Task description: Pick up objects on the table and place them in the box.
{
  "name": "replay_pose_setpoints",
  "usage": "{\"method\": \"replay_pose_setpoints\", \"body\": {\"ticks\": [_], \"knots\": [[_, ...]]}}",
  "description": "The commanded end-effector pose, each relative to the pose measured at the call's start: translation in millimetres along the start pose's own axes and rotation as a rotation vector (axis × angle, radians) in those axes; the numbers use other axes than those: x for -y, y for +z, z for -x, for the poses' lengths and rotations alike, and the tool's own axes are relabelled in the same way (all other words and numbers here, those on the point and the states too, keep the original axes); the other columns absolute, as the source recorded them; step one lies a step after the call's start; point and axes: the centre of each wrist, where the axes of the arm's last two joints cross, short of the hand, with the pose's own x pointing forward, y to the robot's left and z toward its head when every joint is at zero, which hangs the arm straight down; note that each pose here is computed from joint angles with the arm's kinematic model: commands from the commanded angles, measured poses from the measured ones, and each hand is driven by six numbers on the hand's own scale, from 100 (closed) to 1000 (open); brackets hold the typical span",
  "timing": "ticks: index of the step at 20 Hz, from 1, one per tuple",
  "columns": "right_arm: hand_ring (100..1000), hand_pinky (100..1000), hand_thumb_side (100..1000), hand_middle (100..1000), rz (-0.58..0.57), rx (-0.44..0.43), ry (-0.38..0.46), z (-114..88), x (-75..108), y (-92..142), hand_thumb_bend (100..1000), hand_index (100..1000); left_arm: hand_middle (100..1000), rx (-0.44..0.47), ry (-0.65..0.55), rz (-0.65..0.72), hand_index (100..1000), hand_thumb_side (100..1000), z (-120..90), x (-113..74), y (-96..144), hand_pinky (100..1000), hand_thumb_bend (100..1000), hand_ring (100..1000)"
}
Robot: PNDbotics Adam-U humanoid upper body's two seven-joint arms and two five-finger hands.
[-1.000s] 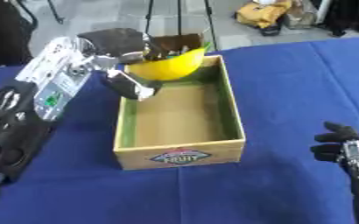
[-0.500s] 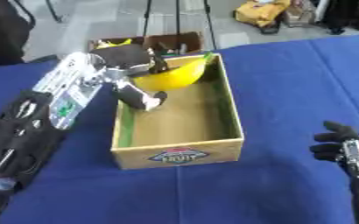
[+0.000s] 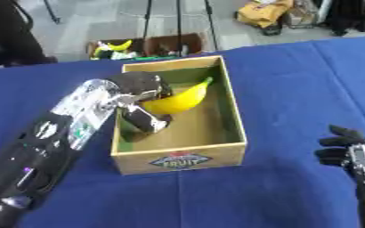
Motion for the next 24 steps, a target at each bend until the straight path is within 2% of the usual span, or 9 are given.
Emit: {"method": "replay_pose_setpoints", "body": {"ticks": [1, 5, 12, 13, 14, 15, 17, 19, 24], "knots": [[624, 640, 1000, 631, -0.003, 0.034, -0.013, -8, 1.0, -3, 100, 822, 670, -0.033, -0.047, -0.002, 775, 636, 3, -5.0, 0, 552, 100, 747], [624, 641, 1000, 631, -0.004, 0.033, -0.014, -8, 0.7, -3, 100, 822, 714, -0.052, -0.115, 0.037, 819, 712, -4, -1.8, -3, 604, 100, 789], [624, 641, 1000, 630, -0.002, 0.032, -0.016, -8, 0.4, -3, 100, 822, 809, -0.074, -0.136, 0.095, 920, 831, -8, 1.2, -5, 688, 103, 864], [624, 641, 1000, 630, -0.001, 0.032, -0.016, -8, 0.5, -3, 100, 822, 853, -0.08, -0.14, 0.095, 958, 899, -8, 1.1, -5, 725, 244, 896], [624, 641, 1000, 630, -0.001, 0.032, -0.016, -8, 0.5, -3, 100, 822, 866, -0.087, -0.143, 0.094, 968, 915, -9, 0.7, -5, 736, 283, 905], [624, 641, 1000, 628, -0.001, 0.032, -0.017, -8, 0.4, -3, 100, 822, 907, -0.094, -0.145, 0.089, 997, 975, -9, 0.0, -5, 775, 442, 935], [624, 641, 1000, 628, -0.002, 0.031, -0.017, -8, 0.4, -2, 100, 822, 934, -0.113, -0.146, 0.061, 1000, 1000, -9, -4.8, -3, 803, 627, 955], [624, 641, 1000, 628, -0.002, 0.03, -0.016, -8, 0.6, -2, 100, 822, 940, -0.134, -0.149, -0.001, 1000, 1000, -7, -15.9, 2, 798, 653, 955], [624, 641, 1000, 627, -0.003, 0.028, -0.013, -7, 0.9, -2, 100, 822, 919, -0.147, -0.122, -0.184, 991, 1000, 7, -45.1, 20, 759, 618, 931]]}}
